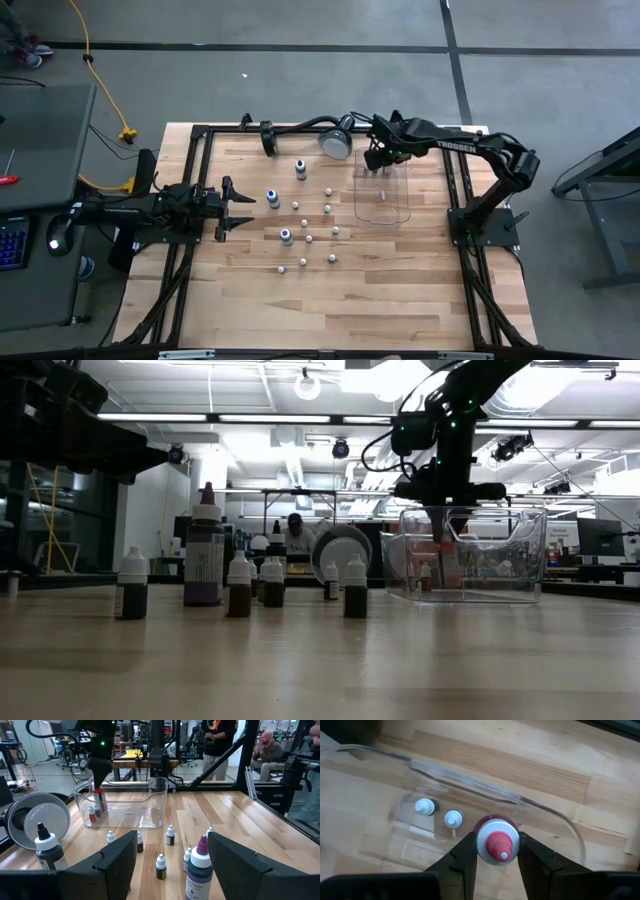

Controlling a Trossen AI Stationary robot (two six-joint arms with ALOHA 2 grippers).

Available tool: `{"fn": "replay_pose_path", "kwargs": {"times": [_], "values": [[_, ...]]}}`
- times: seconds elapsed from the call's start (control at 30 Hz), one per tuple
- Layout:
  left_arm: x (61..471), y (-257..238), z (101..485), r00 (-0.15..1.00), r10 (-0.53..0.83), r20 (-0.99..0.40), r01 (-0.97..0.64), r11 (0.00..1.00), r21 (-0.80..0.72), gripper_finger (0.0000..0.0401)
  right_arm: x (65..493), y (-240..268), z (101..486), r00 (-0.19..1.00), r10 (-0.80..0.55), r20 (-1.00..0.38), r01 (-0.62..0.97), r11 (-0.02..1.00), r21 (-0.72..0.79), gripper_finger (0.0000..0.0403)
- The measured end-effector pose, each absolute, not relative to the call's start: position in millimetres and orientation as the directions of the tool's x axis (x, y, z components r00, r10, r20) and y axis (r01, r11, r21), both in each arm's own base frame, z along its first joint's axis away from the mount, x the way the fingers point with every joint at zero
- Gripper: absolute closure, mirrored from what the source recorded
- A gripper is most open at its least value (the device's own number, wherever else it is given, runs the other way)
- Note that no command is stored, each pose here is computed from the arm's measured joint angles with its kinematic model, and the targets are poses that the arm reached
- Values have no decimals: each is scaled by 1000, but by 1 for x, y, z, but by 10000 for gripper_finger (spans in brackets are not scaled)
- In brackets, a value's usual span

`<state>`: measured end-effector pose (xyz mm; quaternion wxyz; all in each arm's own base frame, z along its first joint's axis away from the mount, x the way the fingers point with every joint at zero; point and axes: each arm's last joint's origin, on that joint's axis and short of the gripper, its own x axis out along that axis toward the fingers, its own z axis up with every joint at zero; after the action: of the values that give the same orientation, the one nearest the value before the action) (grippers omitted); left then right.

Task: Pick & Place food coloring
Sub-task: Put the big pink food coloring bottle into the transparent bin, then put the small blue food coloring bottle into the transparent bin

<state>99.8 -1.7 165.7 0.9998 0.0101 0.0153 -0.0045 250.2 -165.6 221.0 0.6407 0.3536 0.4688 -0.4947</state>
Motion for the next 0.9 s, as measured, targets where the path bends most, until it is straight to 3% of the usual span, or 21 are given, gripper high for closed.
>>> {"fn": "replay_pose_path", "kwargs": {"times": [0.3, 0.9], "values": [[100, -2, 166, 999, -9, -31, 9, 1000, 20, 162, 252, -166, 219, 78, -295, -952, 964, 266, -3, 286], [100, -2, 166, 999, -9, -31, 9, 1000, 20, 162, 246, -163, 231, 94, -315, -944, 966, 259, 9, 185]]}}
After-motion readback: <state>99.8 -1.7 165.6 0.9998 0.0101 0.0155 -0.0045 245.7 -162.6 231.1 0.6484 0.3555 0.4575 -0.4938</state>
